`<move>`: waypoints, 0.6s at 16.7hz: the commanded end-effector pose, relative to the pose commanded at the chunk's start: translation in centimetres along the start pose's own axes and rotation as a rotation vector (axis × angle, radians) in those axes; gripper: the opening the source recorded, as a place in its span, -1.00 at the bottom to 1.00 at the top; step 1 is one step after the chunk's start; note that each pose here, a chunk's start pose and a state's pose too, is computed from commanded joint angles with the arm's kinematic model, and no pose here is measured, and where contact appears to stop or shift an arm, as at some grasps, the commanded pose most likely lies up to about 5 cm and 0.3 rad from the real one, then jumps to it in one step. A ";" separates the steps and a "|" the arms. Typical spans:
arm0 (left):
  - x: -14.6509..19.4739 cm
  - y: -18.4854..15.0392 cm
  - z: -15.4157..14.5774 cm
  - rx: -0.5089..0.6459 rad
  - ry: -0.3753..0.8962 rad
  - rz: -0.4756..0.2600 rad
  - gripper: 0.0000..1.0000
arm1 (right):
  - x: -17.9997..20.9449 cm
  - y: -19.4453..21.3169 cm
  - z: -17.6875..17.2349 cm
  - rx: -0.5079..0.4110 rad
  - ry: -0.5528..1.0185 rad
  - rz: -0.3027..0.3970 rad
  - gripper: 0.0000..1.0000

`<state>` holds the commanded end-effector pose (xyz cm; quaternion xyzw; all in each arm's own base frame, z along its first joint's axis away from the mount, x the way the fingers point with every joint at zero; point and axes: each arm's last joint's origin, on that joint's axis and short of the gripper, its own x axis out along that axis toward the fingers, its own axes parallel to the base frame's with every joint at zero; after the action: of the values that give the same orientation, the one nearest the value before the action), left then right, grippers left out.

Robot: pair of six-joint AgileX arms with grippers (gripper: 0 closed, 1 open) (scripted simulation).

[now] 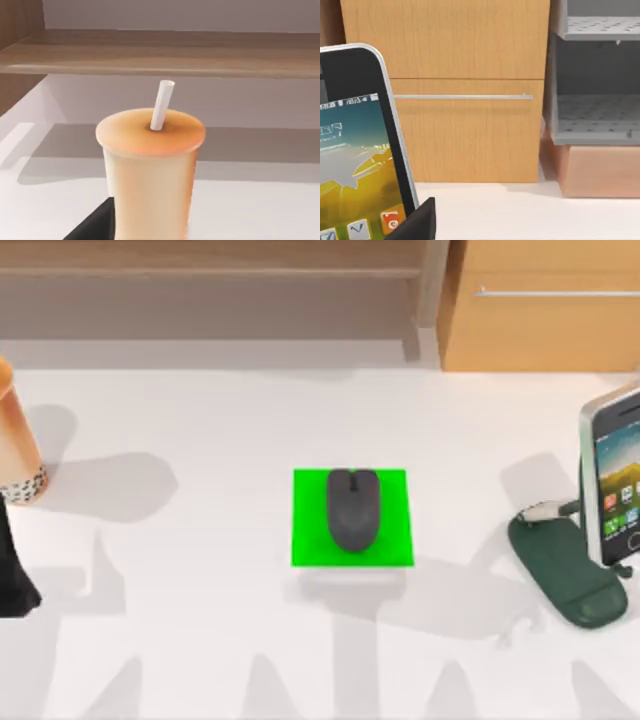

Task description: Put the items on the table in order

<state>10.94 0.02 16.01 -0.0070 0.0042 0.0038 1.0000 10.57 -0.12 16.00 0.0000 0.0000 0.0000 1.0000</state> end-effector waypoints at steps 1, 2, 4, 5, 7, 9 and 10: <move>0.2 0.1 0.0 -0.008 0.005 0.004 1.00 | 0.0 0.0 0.0 0.000 0.000 0.000 1.00; 0.6 0.2 0.0 -0.018 0.010 0.009 1.00 | 0.0 0.0 0.0 0.000 0.000 0.000 1.00; 1.4 0.5 0.0 -0.039 0.023 0.020 1.00 | 0.0 0.0 0.0 0.000 0.000 0.000 1.00; 1.8 0.6 0.0 -0.050 0.029 0.025 1.00 | 0.0 0.0 0.0 0.000 0.000 0.000 1.00; 3.0 1.0 -0.2 -0.072 0.043 0.035 1.00 | 0.0 0.0 0.0 0.000 0.000 0.000 1.00; 4.3 1.5 -0.7 -0.092 0.074 0.042 1.00 | 0.0 0.0 0.0 0.000 0.000 0.000 1.00; 5.0 1.7 -1.0 -0.100 0.089 0.044 1.00 | 0.0 0.0 0.0 0.000 0.000 0.000 1.00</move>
<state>15.88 1.76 14.93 -0.0570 0.0484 0.0255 0.9969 10.57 -0.12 16.00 0.0000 0.0000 0.0000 1.0000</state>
